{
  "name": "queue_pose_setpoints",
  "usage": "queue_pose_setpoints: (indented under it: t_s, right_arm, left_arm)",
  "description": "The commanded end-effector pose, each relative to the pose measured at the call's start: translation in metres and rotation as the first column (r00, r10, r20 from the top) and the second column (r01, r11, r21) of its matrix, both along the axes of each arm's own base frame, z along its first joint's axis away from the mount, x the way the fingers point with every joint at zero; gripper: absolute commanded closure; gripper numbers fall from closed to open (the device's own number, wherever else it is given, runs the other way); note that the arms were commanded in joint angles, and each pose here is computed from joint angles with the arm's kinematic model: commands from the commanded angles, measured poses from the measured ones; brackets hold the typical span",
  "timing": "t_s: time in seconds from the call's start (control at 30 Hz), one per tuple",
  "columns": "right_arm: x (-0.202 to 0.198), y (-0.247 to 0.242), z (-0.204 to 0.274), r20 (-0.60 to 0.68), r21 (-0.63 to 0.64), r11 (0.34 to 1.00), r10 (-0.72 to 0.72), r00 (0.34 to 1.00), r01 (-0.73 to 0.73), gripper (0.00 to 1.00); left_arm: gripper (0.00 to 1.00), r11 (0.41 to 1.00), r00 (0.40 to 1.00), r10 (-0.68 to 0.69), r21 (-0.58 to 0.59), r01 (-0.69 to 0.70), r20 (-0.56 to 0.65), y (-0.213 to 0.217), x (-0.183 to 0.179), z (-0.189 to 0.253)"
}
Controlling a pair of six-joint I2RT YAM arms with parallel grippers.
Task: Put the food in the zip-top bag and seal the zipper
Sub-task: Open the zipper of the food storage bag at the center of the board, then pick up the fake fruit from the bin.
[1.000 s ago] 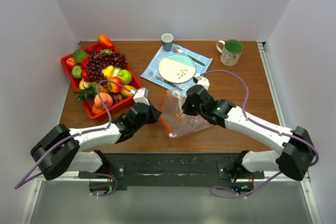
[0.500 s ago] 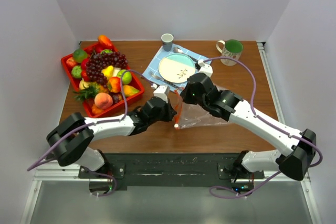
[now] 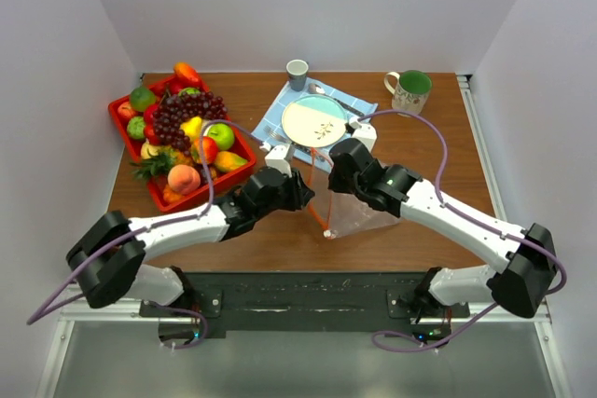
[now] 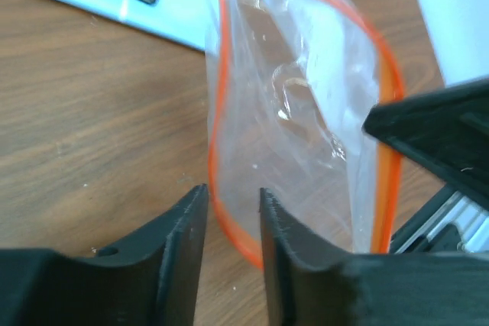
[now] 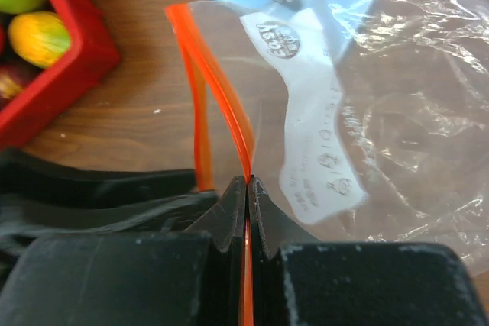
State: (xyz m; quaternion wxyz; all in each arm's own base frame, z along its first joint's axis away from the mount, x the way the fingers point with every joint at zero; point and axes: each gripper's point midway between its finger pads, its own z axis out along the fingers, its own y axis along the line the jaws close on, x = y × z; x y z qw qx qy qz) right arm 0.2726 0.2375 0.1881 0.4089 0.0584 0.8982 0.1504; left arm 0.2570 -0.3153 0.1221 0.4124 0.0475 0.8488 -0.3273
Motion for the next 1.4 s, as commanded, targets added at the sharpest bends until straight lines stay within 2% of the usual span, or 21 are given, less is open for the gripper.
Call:
queue_pose_setpoints:
  t_s: [0.0,0.07,0.1,0.17,0.2,0.23,0.27,0.33,0.37,0.4,0.47,0.5,0.57,0.7,0.77,0.83,0.9,1.07,1.17,1.3,1.37]
  right_arm:
    - [0.012,0.006,0.006,0.044,0.053,0.998,-0.021,0.999,0.019,1.0]
    - [0.016,0.009,0.007,0.052,0.078,0.997,-0.016,0.998,0.012,1.0]
    - [0.015,0.011,0.003,0.04,0.088,0.996,-0.002,0.999,-0.002,1.0]
    - [0.02,0.014,0.003,0.046,0.125,0.992,0.003,0.999,-0.008,1.0]
    - [0.021,0.015,-0.003,0.031,0.131,0.991,0.009,0.999,-0.013,1.0]
    - [0.023,0.019,-0.002,0.034,0.157,0.987,0.019,0.999,-0.024,1.0]
    - [0.024,0.021,-0.003,0.032,0.169,0.985,0.024,0.999,-0.029,1.0]
    - [0.025,0.027,-0.005,0.028,0.192,0.98,0.044,0.999,-0.049,1.0]
    - [0.025,0.029,-0.006,0.026,0.198,0.979,0.047,0.999,-0.052,1.0]
    - [0.026,0.031,-0.007,0.025,0.201,0.978,0.052,0.998,-0.056,1.0]
    - [0.026,0.035,-0.007,0.025,0.214,0.975,0.062,0.998,-0.066,1.0]
    - [0.026,0.036,-0.008,0.023,0.213,0.974,0.067,0.997,-0.07,1.0]
    - [0.027,0.039,-0.01,0.015,0.221,0.972,0.075,0.997,-0.077,1.0]
    - [0.026,0.043,-0.014,0.004,0.225,0.97,0.088,0.996,-0.087,1.0]
    - [0.026,0.045,-0.015,-0.002,0.231,0.969,0.095,0.995,-0.092,1.0]
    - [0.024,0.046,-0.018,-0.009,0.233,0.967,0.104,0.995,-0.099,1.0]
    - [0.023,0.046,-0.021,-0.017,0.23,0.968,0.11,0.994,-0.103,1.0]
    - [0.021,0.043,-0.022,-0.014,0.221,0.969,0.117,0.993,-0.11,1.0]
    - [0.02,0.045,-0.022,-0.015,0.222,0.968,0.127,0.992,-0.12,1.0]
    - [0.02,0.048,-0.02,-0.016,0.225,0.965,0.143,0.99,-0.136,1.0]
    - [0.019,0.05,-0.019,-0.018,0.23,0.962,0.156,0.988,-0.148,1.0]
  left_arm:
    - [0.57,0.993,0.993,0.116,-0.021,-0.116,0.01,0.024,0.016,0.026]
    - [0.53,0.986,0.986,0.165,-0.028,-0.164,0.019,0.037,0.02,0.037]
    - [0.48,0.981,0.98,0.196,-0.009,-0.196,0.017,0.046,0.021,0.038]
    - [0.46,0.97,0.969,0.243,-0.044,-0.241,0.05,0.06,0.026,0.061]
    - [0.44,0.957,0.956,0.291,0.006,-0.292,0.041,0.077,0.025,0.056]
    - [0.43,0.948,0.946,0.319,-0.008,-0.319,0.057,0.085,0.025,0.069]
    - [0.42,0.934,0.932,0.356,-0.014,-0.356,0.07,0.094,0.029,0.081]
    - [0.39,0.88,0.881,0.466,0.061,-0.472,0.085,0.128,0.028,0.083]
    - [0.38,0.84,0.841,0.536,0.047,-0.54,0.076,0.142,0.03,0.094]
    - [0.34,0.78,0.791,0.605,0.131,-0.612,0.093,0.168,0.025,0.088]
    - [0.27,0.706,0.718,0.687,0.132,-0.695,0.107,0.194,0.027,0.104]
    - [0.23,0.655,0.681,0.722,0.193,-0.73,0.124,0.214,0.023,0.101]
    - [0.19,0.567,0.602,0.788,0.227,-0.792,0.128,0.244,0.026,0.105]
    - [0.14,0.403,0.476,0.867,0.359,-0.842,0.144,0.294,0.015,0.088]
    - [0.14,0.358,0.44,0.884,0.38,-0.853,0.154,0.311,0.016,0.083]
    - [0.14,0.335,0.416,0.896,0.377,-0.863,0.157,0.324,0.02,0.082]
    - [0.14,0.343,0.419,0.896,0.367,-0.865,0.15,0.327,0.027,0.08]
    - [0.14,0.303,0.391,0.909,0.413,-0.859,0.145,0.351,0.032,0.063]
    - [0.14,0.331,0.408,0.906,0.411,-0.849,0.113,0.354,0.037,0.051]
    - [0.12,0.396,0.456,0.886,0.372,-0.839,0.086,0.346,0.05,0.039]
    - [0.1,0.405,0.468,0.88,0.384,-0.83,0.082,0.346,0.051,0.032]
